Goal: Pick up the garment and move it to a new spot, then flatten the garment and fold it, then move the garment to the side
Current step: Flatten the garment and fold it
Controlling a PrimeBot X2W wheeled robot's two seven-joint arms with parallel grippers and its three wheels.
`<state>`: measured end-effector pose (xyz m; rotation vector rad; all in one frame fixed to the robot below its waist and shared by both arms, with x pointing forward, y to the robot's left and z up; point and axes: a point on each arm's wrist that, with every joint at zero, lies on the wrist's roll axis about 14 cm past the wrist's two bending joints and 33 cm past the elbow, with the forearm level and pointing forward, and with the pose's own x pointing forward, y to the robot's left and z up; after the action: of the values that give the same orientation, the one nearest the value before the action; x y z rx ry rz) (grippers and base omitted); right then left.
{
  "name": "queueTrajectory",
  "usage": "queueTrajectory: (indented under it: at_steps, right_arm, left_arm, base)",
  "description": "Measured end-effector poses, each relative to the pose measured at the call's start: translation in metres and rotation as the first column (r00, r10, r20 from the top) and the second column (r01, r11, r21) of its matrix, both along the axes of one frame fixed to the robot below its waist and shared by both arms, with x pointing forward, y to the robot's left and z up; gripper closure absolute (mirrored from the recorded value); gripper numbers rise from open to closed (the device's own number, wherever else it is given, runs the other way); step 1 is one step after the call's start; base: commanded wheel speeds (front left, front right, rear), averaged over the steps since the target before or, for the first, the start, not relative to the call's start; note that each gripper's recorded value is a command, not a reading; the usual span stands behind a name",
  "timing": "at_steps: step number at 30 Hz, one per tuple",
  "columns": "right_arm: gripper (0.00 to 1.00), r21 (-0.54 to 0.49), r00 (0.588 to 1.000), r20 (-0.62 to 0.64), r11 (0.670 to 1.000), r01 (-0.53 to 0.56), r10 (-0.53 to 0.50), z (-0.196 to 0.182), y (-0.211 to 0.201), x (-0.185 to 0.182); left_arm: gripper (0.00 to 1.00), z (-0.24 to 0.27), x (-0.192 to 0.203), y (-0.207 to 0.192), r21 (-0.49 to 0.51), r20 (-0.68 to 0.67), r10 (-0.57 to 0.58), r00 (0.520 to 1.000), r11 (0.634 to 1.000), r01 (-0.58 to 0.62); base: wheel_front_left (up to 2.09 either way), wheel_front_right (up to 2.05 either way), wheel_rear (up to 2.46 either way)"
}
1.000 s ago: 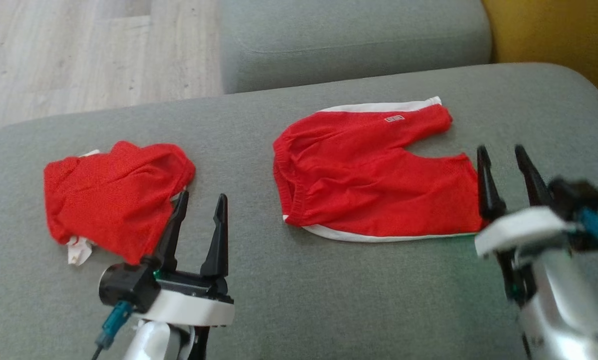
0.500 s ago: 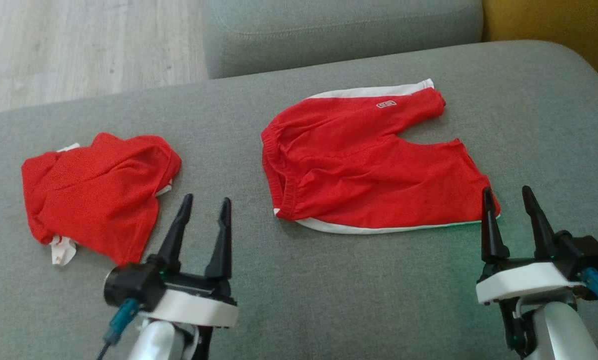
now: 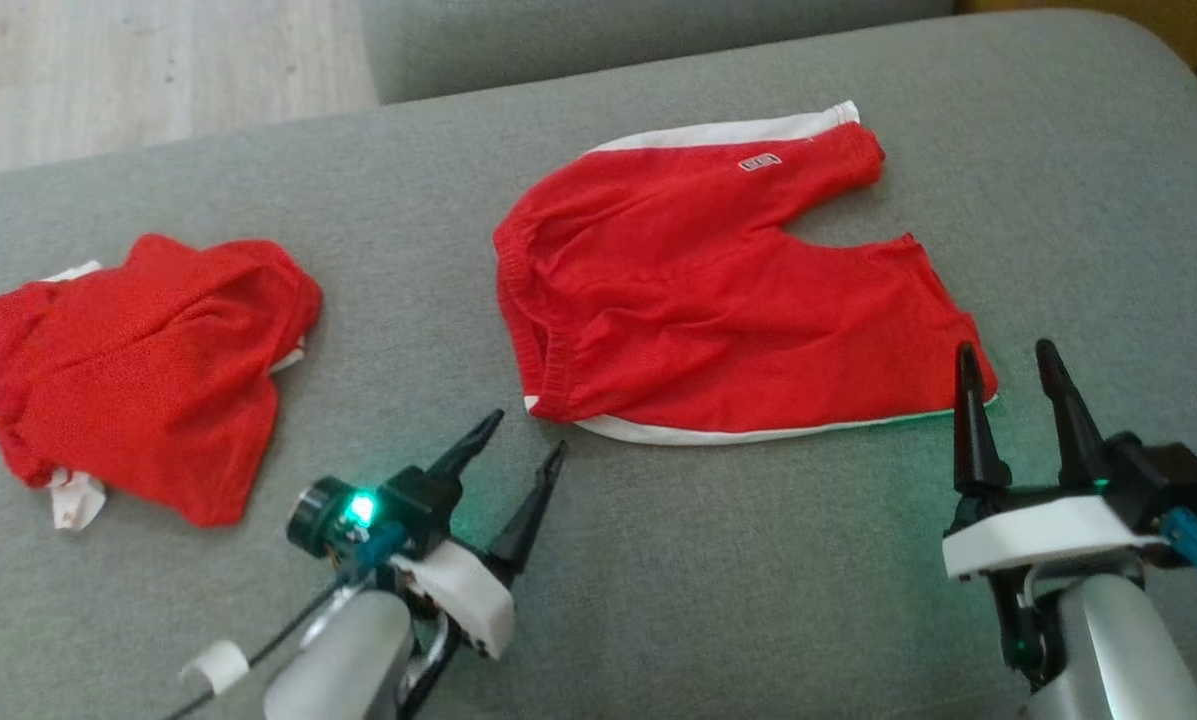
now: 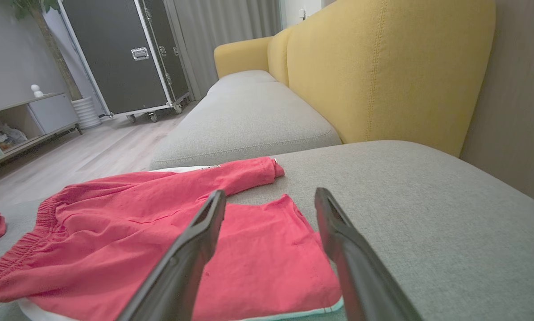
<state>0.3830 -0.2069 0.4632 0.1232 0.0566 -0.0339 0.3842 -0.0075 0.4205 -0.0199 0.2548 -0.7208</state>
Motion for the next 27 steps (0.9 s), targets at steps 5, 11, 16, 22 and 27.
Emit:
queueTrajectory:
  at_steps: [5, 11, 16, 22, 27]
  right_arm:
    - [0.00, -0.001, 1.000, -0.001, 1.000, 0.017, -0.017, 0.000, -0.006, 0.005]
    - [0.00, 0.000, 0.999, -0.021, 0.999, 0.046, -0.046, -0.007, -0.016, 0.004]
    - [0.00, -0.005, 0.997, -0.031, 0.998, 0.068, -0.068, -0.010, -0.023, 0.004]
    - [0.00, -0.028, 0.988, -0.116, 0.995, 0.098, -0.101, -0.035, -0.035, -0.005]
    - [0.00, -0.054, 0.968, -0.219, 0.992, 0.112, -0.121, -0.061, -0.044, -0.006]
  left_arm:
    - [0.00, -0.020, 0.016, 0.000, 0.092, -0.031, -0.040, 0.999, 0.995, 0.043]
    - [0.00, -0.031, 0.023, -0.017, 0.133, -0.039, -0.118, 0.992, 0.984, 0.122]
    - [0.09, -0.029, 0.032, -0.028, 0.116, -0.028, -0.146, 0.989, 0.982, 0.148]
    - [1.00, -0.029, 0.030, -0.029, 0.116, -0.027, -0.156, 0.987, 0.981, 0.158]
    - [1.00, -0.019, 0.033, -0.027, 0.093, -0.005, -0.140, 0.990, 0.986, 0.140]
  base:
    - [0.00, 0.00, 0.00]
    - [0.00, 0.00, 0.00]
    - [0.00, 0.00, 0.00]
    - [0.00, 0.00, 0.00]
    - [0.00, 0.00, 0.00]
